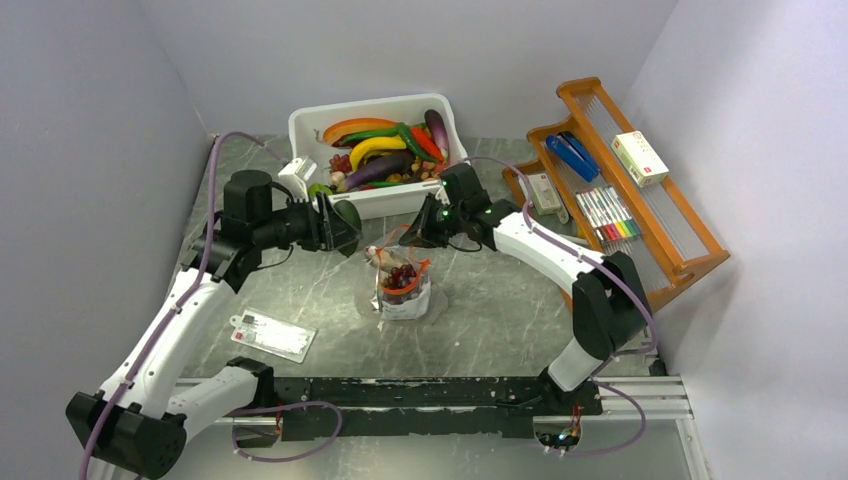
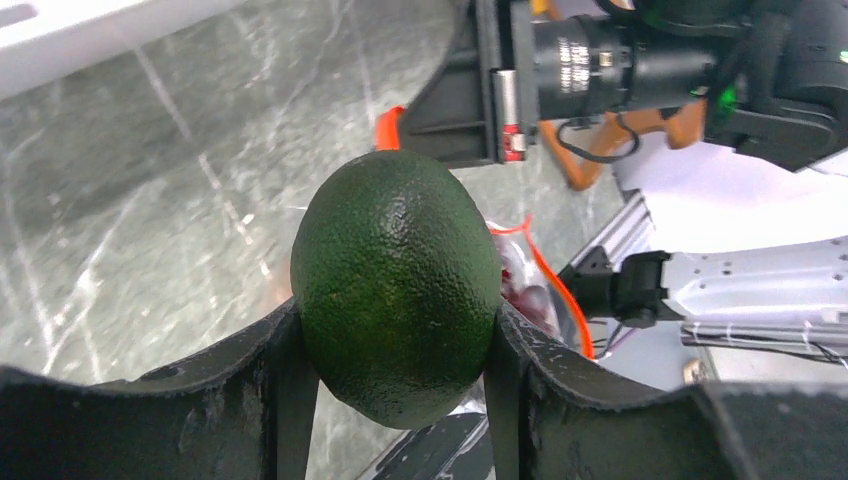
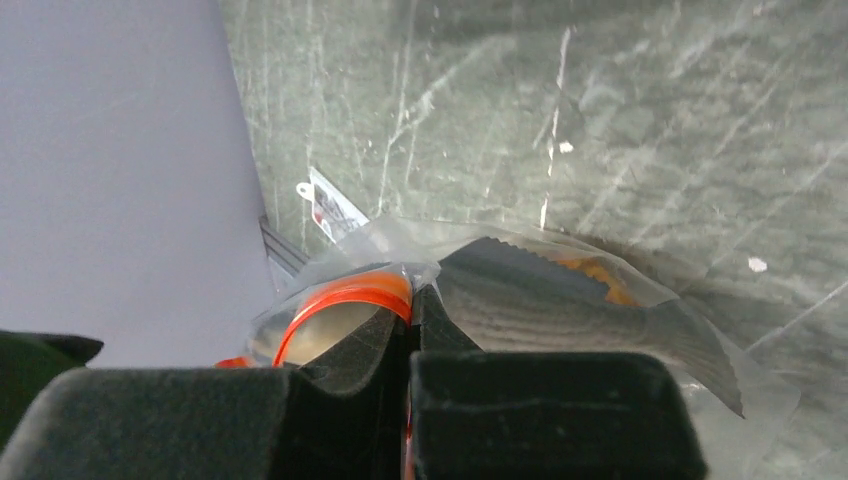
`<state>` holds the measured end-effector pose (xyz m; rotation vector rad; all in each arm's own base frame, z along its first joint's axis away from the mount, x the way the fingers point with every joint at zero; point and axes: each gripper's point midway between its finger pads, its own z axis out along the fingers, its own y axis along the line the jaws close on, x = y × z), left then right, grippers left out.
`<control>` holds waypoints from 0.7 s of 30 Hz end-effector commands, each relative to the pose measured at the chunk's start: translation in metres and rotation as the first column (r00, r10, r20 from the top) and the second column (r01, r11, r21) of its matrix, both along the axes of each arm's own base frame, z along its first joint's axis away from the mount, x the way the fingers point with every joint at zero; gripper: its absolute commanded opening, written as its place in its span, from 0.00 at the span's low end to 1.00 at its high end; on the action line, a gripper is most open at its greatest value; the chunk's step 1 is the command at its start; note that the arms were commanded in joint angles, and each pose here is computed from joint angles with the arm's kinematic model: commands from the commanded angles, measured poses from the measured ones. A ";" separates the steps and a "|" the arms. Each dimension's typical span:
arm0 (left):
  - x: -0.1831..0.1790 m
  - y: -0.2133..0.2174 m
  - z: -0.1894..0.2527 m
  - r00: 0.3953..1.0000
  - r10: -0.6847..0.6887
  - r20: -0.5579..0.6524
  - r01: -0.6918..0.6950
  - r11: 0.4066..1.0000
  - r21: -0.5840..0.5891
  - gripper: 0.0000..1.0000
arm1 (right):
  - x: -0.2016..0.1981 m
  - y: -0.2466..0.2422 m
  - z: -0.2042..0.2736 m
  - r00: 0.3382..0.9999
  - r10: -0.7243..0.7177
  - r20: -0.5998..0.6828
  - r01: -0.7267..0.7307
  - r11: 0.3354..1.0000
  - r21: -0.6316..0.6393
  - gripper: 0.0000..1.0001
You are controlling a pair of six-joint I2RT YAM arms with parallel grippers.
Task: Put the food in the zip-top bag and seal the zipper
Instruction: Place the fake fruit in the zipper food storage bag.
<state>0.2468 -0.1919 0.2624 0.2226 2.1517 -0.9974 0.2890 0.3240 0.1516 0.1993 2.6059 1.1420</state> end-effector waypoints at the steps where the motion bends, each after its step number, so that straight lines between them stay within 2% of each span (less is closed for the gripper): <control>1: -0.012 -0.029 0.042 0.983 -0.123 0.134 0.140 0.981 -0.134 0.31 | 0.018 0.002 0.027 0.989 0.011 0.146 -0.012 1.000 0.006 0.00; 5: -0.021 -0.057 0.047 0.971 -0.199 0.130 0.219 0.961 -0.167 0.31 | 0.021 -0.002 0.042 0.977 -0.003 0.213 -0.001 1.000 0.018 0.00; 9: -0.022 -0.074 0.054 0.966 -0.208 0.153 0.235 0.954 -0.185 0.32 | 0.021 -0.009 0.042 0.971 -0.011 0.237 0.013 1.000 -0.006 0.00; 17: -0.008 -0.102 0.032 0.945 -0.243 0.216 0.281 0.946 -0.164 0.32 | 0.014 -0.004 0.039 0.974 0.007 0.225 -0.016 0.999 0.040 0.00; 21: -0.004 -0.104 0.020 0.950 -0.221 0.220 0.245 0.965 -0.093 0.34 | 0.014 -0.008 0.045 0.970 0.004 0.241 -0.012 0.999 0.033 0.00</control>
